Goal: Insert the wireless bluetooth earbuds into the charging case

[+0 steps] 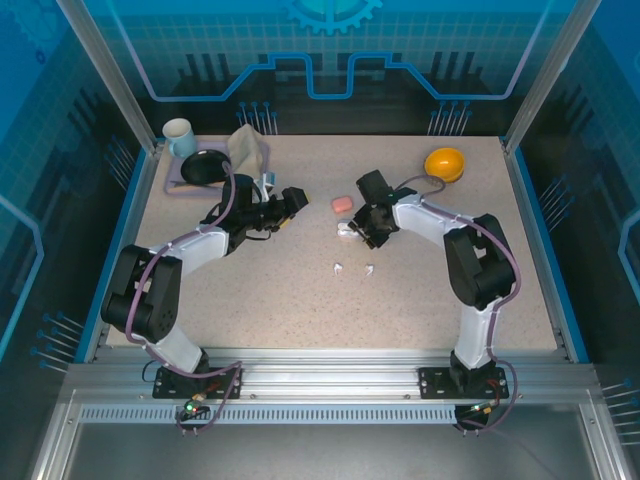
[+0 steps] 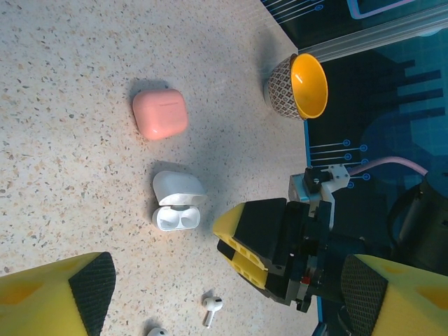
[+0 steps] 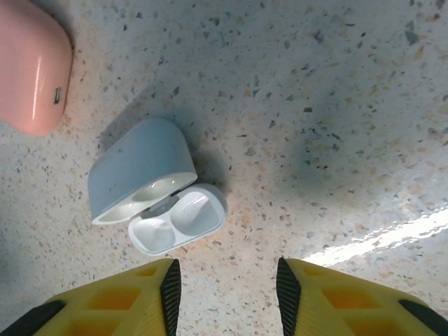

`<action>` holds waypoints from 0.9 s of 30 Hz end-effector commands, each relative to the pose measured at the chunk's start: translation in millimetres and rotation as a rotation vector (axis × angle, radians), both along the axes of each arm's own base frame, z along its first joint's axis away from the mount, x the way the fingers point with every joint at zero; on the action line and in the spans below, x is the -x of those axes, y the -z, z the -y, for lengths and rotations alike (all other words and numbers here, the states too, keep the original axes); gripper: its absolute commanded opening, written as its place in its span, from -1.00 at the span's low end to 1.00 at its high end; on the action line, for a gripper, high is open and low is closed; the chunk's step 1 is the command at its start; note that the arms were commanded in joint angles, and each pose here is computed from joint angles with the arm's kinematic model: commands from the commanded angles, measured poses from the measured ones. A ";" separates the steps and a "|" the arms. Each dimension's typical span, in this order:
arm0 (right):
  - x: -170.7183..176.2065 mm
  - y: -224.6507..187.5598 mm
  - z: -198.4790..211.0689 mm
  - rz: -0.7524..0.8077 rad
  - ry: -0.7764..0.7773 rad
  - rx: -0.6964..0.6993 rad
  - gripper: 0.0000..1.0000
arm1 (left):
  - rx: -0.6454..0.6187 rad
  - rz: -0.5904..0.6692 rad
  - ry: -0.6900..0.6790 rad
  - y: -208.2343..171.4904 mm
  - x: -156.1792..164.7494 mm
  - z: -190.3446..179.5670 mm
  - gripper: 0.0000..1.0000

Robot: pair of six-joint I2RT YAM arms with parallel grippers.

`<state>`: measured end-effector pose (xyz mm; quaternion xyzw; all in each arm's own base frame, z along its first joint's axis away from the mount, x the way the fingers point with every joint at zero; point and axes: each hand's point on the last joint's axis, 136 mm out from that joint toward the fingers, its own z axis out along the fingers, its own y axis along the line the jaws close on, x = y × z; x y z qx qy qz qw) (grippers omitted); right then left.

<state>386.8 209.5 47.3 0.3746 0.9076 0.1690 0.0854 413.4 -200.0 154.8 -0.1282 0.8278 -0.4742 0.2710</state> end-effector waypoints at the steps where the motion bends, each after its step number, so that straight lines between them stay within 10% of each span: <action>1: 3.9 12.9 1.0 -0.055 0.045 0.032 -0.14 | 0.005 0.036 -0.018 -7.5 -4.8 -4.3 0.75; 27: -0.5 43.9 -4.3 -0.146 0.080 0.051 -0.34 | 0.015 0.024 -0.025 -0.9 -4.9 -8.2 0.75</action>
